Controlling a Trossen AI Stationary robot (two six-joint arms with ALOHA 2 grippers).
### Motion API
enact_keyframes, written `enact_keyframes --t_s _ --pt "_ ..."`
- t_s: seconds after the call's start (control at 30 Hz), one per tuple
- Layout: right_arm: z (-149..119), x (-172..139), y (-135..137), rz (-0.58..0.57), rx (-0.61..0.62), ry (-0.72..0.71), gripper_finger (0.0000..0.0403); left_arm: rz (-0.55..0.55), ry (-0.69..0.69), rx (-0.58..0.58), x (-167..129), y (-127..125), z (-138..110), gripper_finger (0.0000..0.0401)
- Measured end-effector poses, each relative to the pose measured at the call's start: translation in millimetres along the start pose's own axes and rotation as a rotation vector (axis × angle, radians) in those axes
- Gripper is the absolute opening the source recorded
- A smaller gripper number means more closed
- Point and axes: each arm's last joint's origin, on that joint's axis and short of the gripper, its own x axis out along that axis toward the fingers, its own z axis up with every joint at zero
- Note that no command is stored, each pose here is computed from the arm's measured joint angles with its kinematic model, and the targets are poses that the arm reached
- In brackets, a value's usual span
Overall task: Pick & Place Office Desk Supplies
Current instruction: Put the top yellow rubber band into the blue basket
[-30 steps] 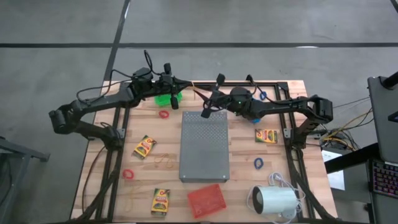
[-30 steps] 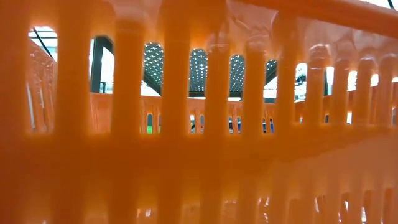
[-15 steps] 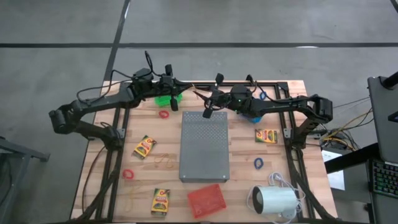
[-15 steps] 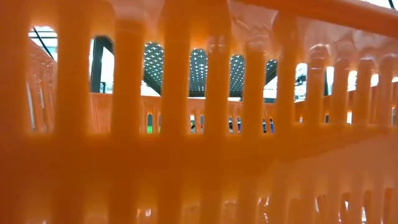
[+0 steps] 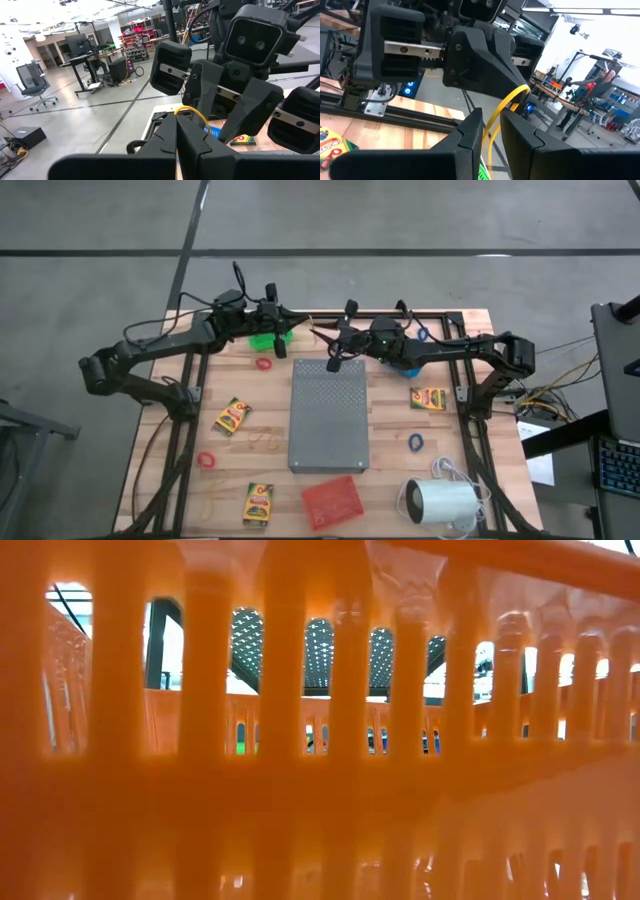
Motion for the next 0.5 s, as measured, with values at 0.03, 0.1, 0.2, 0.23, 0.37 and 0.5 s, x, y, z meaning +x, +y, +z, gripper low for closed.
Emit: enact_keyframes --t_s 0.03,0.1,0.2,0.23,0.37,0.5 --pt "-0.3 0.0 0.1 0.001 -0.001 0.002 0.0052 0.000 0.000 0.000 0.0 0.1 -0.1 0.0002" --pt "-0.2 0.0 0.1 0.001 -0.001 0.002 0.0036 0.000 0.000 0.000 0.0 0.1 -0.1 0.0002" --pt "-0.2 0.0 0.1 0.001 -0.001 0.002 0.0013 0.000 0.000 0.000 0.0 0.1 0.0 0.0002" --pt "-0.2 0.0 0.1 0.000 -0.002 0.002 0.0011 0.000 0.000 0.000 0.0 0.1 -0.1 0.0002" --pt "-0.2 0.0 0.1 0.000 -0.002 0.002 0.0009 0.000 0.001 -0.001 0.0 0.1 -0.1 0.0002" --pt "-0.3 -0.1 0.1 0.000 -0.002 0.002 0.0009 0.000 0.001 -0.001 0.0 0.1 -0.2 0.0002"
